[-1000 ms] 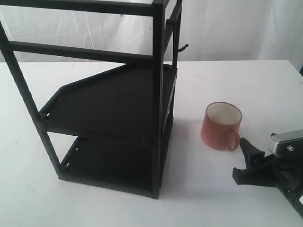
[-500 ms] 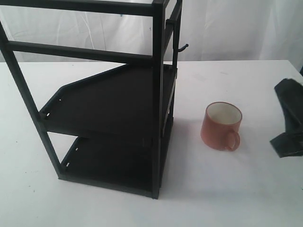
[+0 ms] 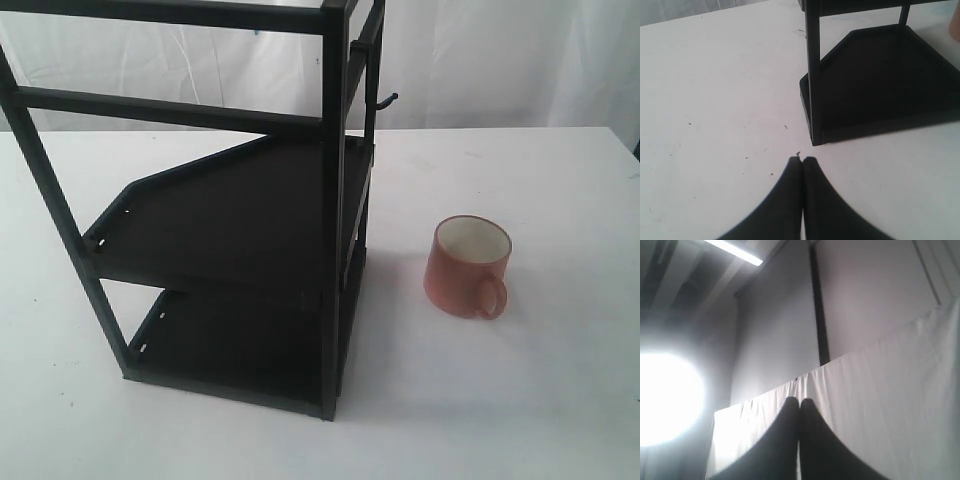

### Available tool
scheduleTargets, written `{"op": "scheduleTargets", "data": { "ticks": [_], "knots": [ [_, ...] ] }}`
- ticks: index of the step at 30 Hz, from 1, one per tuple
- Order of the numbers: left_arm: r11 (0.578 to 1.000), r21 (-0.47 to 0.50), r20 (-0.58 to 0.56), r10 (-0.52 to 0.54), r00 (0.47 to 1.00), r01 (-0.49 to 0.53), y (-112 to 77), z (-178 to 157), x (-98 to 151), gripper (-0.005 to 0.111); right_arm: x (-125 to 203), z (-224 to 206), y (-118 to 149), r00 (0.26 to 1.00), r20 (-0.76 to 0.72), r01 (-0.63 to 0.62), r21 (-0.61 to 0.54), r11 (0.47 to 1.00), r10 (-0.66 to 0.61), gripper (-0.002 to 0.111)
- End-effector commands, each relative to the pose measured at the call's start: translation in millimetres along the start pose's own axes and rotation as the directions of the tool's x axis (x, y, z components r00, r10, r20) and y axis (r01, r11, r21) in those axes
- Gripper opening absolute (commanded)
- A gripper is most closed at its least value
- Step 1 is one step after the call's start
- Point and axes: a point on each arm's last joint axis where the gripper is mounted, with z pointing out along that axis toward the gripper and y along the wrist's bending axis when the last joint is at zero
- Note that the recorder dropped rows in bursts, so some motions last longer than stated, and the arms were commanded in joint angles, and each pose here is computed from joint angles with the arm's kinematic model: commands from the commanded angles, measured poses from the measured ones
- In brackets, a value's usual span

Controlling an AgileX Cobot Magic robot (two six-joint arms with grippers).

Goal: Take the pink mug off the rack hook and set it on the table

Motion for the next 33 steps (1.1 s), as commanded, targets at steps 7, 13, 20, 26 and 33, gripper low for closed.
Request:
{"op": "scheduleTargets", "data": {
  "ticks": [7,13,20,26,33],
  "knots": [
    [0.994,-0.037,-0.010,0.099,0.995,-0.099,3.5,0,1,0.000,-31,11,4,0.895,-0.445,0.111,0.173,0.979,-0.023,0.000],
    [0.993,-0.040,-0.011,0.107,0.994,-0.107,3.8,0,1,0.000,-43,-7,5,0.897,-0.442,0.142,0.266,0.954,-0.011,0.000],
    [0.993,-0.040,-0.011,0.107,0.994,-0.107,3.8,0,1,0.000,-53,-14,12,0.916,-0.400,0.144,0.251,0.957,-0.033,0.000],
    [0.993,-0.040,-0.011,0.107,0.994,-0.107,3.8,0,1,0.000,-54,-14,12,0.918,-0.396,0.142,0.251,0.957,-0.032,0.000],
    [0.993,-0.040,-0.011,0.107,0.994,-0.107,3.8,0,1,0.000,-54,-14,12,0.918,-0.396,0.142,0.251,0.957,-0.032,0.000]
  ]
}}
